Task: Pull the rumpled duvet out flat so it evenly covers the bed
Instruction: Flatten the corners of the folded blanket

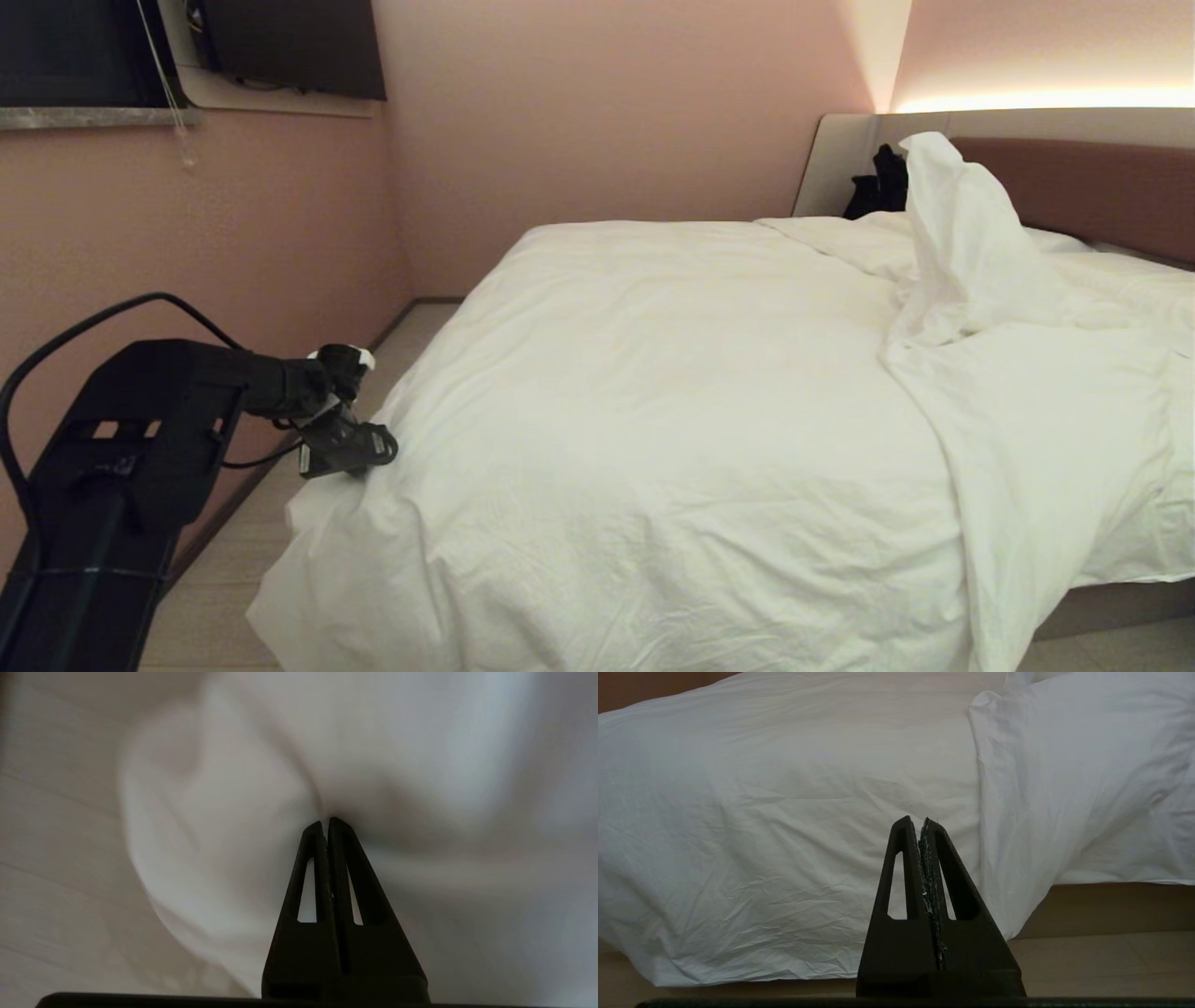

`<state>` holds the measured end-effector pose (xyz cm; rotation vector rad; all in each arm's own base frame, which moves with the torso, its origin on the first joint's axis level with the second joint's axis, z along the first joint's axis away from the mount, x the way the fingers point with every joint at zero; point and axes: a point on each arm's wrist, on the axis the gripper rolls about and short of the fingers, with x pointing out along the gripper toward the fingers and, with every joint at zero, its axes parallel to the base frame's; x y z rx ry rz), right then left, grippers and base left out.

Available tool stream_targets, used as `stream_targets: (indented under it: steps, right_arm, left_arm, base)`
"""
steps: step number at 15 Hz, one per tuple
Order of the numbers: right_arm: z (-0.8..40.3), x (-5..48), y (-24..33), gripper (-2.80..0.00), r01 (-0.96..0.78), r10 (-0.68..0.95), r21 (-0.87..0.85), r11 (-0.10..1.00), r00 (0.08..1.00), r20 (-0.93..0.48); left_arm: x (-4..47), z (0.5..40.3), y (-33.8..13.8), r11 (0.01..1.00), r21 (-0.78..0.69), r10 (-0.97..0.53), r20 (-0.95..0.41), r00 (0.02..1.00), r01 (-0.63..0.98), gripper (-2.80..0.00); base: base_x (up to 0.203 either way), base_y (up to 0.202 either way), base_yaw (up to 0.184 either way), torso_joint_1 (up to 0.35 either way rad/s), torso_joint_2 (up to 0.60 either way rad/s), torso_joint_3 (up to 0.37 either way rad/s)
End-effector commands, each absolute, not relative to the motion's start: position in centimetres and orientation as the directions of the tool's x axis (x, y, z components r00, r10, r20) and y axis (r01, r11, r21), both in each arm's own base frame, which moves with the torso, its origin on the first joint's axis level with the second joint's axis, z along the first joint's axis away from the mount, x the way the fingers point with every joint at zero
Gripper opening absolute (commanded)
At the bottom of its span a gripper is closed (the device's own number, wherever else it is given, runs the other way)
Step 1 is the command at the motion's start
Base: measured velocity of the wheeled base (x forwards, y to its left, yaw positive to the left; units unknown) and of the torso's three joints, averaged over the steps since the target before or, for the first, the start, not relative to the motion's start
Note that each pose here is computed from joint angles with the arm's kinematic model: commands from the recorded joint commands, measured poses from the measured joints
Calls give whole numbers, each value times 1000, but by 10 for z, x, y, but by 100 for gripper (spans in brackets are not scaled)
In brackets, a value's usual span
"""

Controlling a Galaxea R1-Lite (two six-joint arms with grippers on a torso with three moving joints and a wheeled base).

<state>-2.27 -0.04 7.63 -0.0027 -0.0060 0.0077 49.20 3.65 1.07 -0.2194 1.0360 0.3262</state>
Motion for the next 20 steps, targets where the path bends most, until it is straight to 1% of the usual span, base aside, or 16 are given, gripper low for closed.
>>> stream_targets:
  steps: [1, 6, 10, 11, 12, 13, 16, 18, 20]
  right_arm:
    - [76, -23, 0, -280, -8, 8, -3, 1000, 1000, 5]
    - [76, -23, 0, -280, -8, 8, -3, 1000, 1000, 5]
    - [76, -23, 0, -280, -8, 8, -3, 1000, 1000, 5]
    - [76, -23, 0, -280, -8, 8, -3, 1000, 1000, 5]
    - [76, -23, 0, -280, -8, 8, -3, 1000, 1000, 6]
    - [76, -23, 0, -280, -8, 8, -3, 1000, 1000, 5]
    - [76, -23, 0, -280, -8, 8, -3, 1000, 1000, 6]
    - [76, -23, 0, -280, -8, 8, -3, 1000, 1000, 5]
    - [76, -23, 0, -280, -8, 8, -3, 1000, 1000, 6]
  left_arm:
    - [496, -3, 39, 922, 26, 222, -852, 474, -385, -280]
    - [496, -6, 43, 919, 33, 229, -855, 464, -394, -280]
    - [492, -10, 65, 900, 68, 272, -859, 434, -431, -280]
    - [490, -11, 79, 890, 84, 294, -858, 422, -449, -280]
    - [490, -13, 82, 889, 92, 300, -858, 417, -449, -280]
    - [487, -14, 99, 875, 104, 319, -858, 402, -472, -280]
    - [483, -4, 113, 856, 119, 354, -844, 402, -504, -280]
    - [480, 24, 123, 843, 95, 369, -819, 440, -530, -280]
    - [479, 33, 122, 841, 82, 366, -814, 452, -534, -280]
  base:
    - [0, 0, 0, 0, 0, 0]
    - [0, 0, 0, 0, 0, 0]
    - [0, 0, 0, 0, 0, 0]
    - [0, 0, 0, 0, 0, 0]
    - [0, 0, 0, 0, 0, 0]
    - [0, 0, 0, 0, 0, 0]
    - [0, 0, 0, 0, 0, 0]
    - [0, 0, 0, 0, 0, 0]
    - [0, 0, 0, 0, 0, 0]
